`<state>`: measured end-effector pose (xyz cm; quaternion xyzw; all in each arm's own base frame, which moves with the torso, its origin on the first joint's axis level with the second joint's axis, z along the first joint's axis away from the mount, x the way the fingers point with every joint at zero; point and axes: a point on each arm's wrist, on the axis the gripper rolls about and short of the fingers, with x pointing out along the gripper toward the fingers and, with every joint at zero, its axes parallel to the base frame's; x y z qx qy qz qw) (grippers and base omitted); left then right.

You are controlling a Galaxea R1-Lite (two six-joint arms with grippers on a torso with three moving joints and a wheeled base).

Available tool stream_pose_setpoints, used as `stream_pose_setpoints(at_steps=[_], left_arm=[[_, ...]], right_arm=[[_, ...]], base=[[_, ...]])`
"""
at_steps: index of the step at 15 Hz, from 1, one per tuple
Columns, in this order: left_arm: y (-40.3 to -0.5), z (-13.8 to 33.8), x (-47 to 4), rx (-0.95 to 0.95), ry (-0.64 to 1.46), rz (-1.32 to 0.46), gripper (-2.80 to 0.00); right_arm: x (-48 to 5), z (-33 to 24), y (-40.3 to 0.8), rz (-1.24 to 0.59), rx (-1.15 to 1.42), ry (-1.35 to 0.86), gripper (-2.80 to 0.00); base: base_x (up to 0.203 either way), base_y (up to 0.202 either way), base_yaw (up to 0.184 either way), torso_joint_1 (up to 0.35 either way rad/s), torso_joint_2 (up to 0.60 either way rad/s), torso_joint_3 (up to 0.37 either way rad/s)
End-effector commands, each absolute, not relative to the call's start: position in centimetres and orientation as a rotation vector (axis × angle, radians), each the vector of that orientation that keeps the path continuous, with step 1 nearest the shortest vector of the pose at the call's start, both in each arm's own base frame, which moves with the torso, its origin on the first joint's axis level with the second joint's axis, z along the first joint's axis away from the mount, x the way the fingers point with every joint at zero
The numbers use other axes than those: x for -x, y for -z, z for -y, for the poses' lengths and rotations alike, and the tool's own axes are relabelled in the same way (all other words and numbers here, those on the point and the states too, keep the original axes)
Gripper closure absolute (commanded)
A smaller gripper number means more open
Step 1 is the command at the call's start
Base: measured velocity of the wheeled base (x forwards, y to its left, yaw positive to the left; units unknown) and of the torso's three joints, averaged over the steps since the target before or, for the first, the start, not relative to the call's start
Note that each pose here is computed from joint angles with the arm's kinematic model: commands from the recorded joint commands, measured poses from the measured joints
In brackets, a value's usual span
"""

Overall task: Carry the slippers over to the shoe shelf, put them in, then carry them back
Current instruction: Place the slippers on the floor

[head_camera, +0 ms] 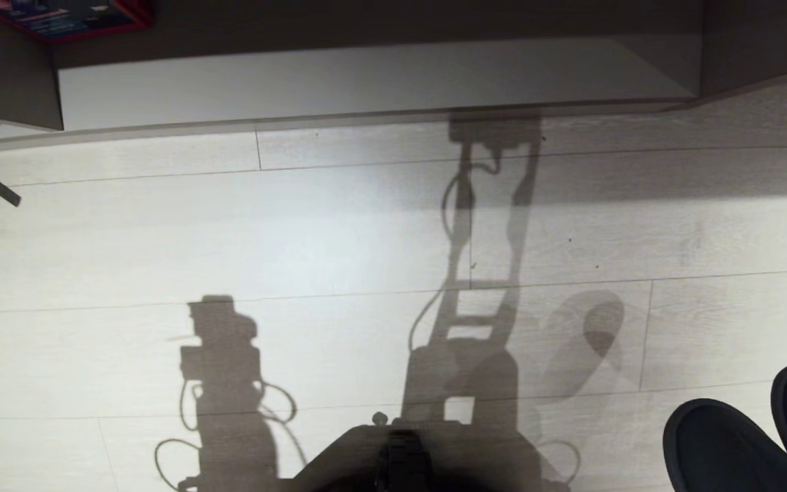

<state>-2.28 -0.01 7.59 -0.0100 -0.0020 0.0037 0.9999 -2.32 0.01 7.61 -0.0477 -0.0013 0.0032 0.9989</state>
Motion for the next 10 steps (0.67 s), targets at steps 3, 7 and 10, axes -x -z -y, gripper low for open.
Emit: stream_pose_setpoints(at_steps=[3, 7, 10], left_arm=[[-7.6, 0.01, 2.28, 0.023, -0.008, 0.005, 0.0], [-7.6, 0.01, 2.28, 0.023, -0.008, 0.005, 0.0], [-7.6, 0.01, 2.28, 0.023, -0.008, 0.004, 0.0]], right_arm=[[2.3, -0.02, -7.57, -0.007, 0.092, -0.013, 0.0], [2.29, -0.02, -7.54, -0.007, 0.094, -0.013, 0.0], [2.29, -0.02, -7.56, -0.006, 0.092, -0.013, 0.0]], base=[[0.0, 0.0, 0.0, 0.002, 0.0, 0.191], [0.0, 0.0, 0.0, 0.001, 0.0, 0.194], [0.0, 0.0, 0.0, 0.003, 0.0, 0.204]])
